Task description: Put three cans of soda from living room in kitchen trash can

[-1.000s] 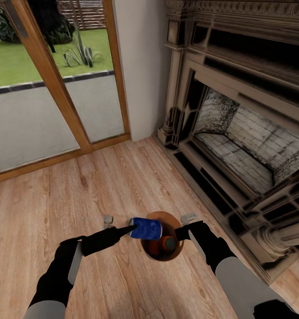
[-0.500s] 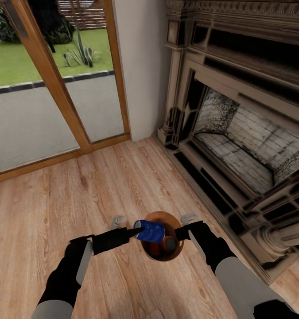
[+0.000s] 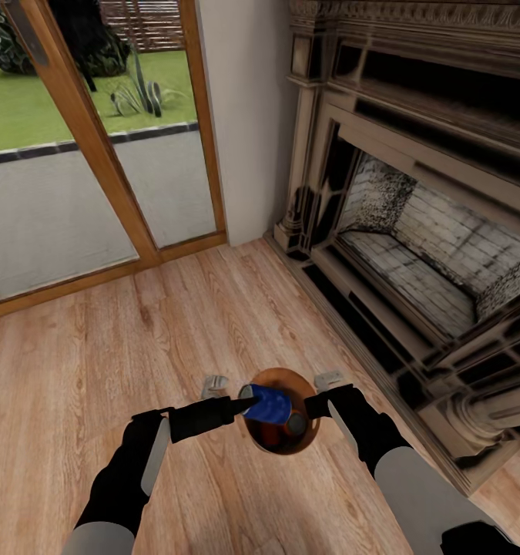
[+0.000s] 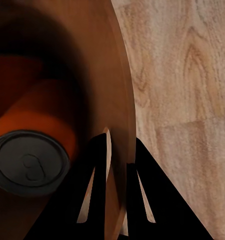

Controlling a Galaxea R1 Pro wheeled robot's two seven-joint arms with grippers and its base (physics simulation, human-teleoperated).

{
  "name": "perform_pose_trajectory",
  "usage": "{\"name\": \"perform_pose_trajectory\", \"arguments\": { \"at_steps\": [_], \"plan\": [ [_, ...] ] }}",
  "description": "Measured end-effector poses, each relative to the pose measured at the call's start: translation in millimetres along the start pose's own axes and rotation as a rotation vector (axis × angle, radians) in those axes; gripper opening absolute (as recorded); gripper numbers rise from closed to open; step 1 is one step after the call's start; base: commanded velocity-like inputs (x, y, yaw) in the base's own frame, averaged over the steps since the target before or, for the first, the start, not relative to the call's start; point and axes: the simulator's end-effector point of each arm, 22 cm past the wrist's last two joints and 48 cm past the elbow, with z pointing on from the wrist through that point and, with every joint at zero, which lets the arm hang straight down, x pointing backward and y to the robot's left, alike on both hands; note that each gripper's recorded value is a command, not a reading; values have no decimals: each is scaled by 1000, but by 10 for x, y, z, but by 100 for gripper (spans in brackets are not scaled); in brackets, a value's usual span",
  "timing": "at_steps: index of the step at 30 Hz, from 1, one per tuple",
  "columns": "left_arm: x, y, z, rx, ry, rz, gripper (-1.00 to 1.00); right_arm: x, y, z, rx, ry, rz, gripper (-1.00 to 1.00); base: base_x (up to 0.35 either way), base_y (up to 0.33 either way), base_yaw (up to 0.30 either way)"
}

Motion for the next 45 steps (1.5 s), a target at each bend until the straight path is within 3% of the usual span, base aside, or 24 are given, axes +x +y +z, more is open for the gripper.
{"name": "perform_pose_trajectory", "arguments": {
  "at_steps": [10, 16, 18, 19, 21, 23, 25, 28, 32, 33, 34, 36, 37, 40, 41, 45],
  "plan": [
    [-1, 20, 1, -10, 0, 0, 100, 0, 1, 0, 0, 0, 0, -100, 0, 0, 0],
    [-6, -26, -25, 18, 0, -2, 100, -1, 5, 0, -2, 0, 2, -100, 0, 0, 0],
    [-16, -98, -114, 76, 3, 1, 100, -1, 4, 0, -2, 0, 2, -100, 0, 0, 0],
    [-24, -173, -295, 156, 14, 10, 100, 0, 0, 0, 0, 0, -1, -100, 0, 0, 0],
    [-28, -229, -462, 220, 26, 16, 100, 1, -2, 0, 1, 0, -1, -100, 0, 0, 0],
    [12, -242, -853, 327, 60, 3, 100, -1, 3, 0, -1, 0, 0, -100, 0, 0, 0],
    [44, -120, -1025, 325, 76, -14, 100, -1, 1, 0, 0, 0, 0, -100, 0, 0, 0],
    [198, 350, -1422, 265, 92, -35, 100, 0, 0, 1, 0, 0, 0, -100, 0, 0, 0],
    [234, 881, -1776, 157, -4, -26, 100, 0, 2, 0, -1, 0, 0, -100, 0, 0, 0],
    [208, 1120, -1887, 82, -58, -34, 100, 0, 1, 0, 0, 0, 0, -100, 0, 0, 0],
    [196, 1497, -2030, -55, -119, -44, 100, -1, 2, 1, 0, 0, -1, -100, 0, 0, 0],
    [221, 1745, -2109, -151, -145, -52, 100, 0, 2, 0, 0, 0, 0, -100, 0, 0, 0],
    [266, 1963, -2178, -239, -160, -58, 100, -2, 3, 0, -1, -1, 0, -100, 0, 0, 0],
    [347, 2244, -2275, -356, -178, -57, 100, -5, 5, -1, -2, -1, 1, -100, 0, 0, 0],
    [384, 2406, -2346, -428, -192, -41, 100, -9, 6, -3, -2, -2, 0, -100, 0, 0, 0],
    [403, 2530, -2404, -487, -210, -22, 100, -22, 9, -8, -4, -5, 1, -100, 0, 0, 0]
  ]
}}
